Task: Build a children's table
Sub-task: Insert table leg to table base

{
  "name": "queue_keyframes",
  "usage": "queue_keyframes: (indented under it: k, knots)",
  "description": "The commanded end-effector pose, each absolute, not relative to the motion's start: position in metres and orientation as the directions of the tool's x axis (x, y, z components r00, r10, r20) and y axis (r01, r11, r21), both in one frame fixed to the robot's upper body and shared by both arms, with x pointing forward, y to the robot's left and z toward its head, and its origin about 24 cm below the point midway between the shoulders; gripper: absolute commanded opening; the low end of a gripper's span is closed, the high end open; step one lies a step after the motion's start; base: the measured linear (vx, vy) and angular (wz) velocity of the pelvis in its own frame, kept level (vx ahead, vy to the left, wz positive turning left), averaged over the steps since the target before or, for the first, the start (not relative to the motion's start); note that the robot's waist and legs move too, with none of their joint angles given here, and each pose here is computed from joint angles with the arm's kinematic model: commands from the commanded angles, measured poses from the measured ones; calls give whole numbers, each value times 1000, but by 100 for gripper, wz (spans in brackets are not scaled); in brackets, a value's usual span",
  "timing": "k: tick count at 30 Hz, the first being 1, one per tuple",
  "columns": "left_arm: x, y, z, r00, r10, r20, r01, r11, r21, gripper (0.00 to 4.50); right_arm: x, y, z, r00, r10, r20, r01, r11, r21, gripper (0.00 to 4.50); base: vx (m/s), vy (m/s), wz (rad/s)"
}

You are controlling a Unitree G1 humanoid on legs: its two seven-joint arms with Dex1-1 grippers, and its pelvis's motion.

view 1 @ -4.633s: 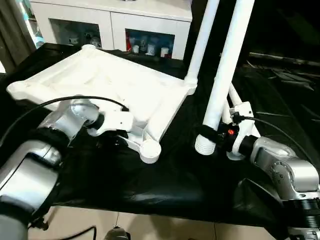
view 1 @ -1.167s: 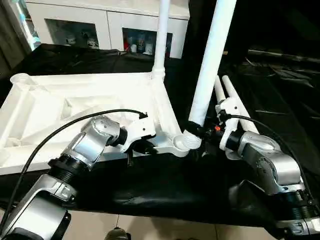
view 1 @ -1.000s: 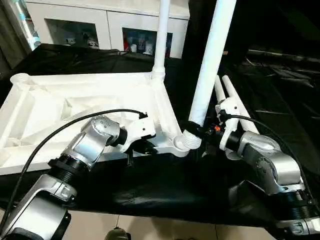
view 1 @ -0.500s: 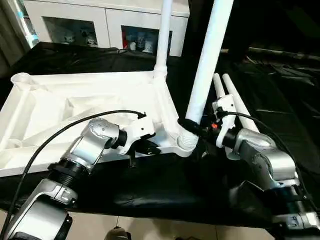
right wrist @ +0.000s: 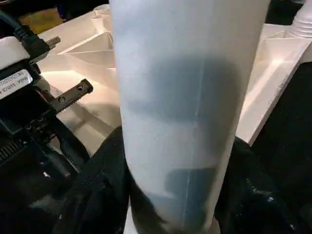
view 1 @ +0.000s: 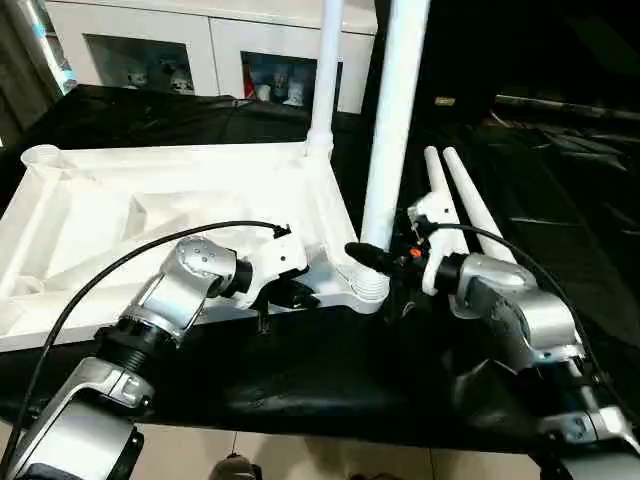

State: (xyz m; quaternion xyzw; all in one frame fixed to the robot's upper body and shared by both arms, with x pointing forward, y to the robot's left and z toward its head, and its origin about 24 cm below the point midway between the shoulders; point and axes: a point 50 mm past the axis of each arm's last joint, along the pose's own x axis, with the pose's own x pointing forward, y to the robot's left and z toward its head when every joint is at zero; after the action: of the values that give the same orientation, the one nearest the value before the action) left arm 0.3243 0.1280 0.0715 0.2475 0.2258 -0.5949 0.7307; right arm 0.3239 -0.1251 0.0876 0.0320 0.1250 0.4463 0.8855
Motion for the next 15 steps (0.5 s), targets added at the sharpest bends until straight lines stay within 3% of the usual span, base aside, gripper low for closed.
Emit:
queue_keyframes:
  k: [1, 8, 10, 15]
  knots:
    - [328, 123, 81, 184, -763, -619, 983, 132, 129, 0, 327, -127, 87, 575, 792, -205, -780, 606, 155, 189, 0, 0, 0]
    - [329, 125, 82, 188, -762, -620, 982, 136, 130, 0, 325, -137, 79, 607, 778, -163, -742, 628, 237, 189, 0, 0, 0]
    - [329, 126, 82, 188, -761, -620, 982, 140, 127, 0, 321, -145, 70, 647, 752, -124, -689, 647, 327, 189, 0, 0, 0]
    - [329, 127, 82, 188, -760, -622, 982, 141, 125, 0, 309, -151, 49, 682, 721, -121, -634, 666, 394, 189, 0, 0, 0]
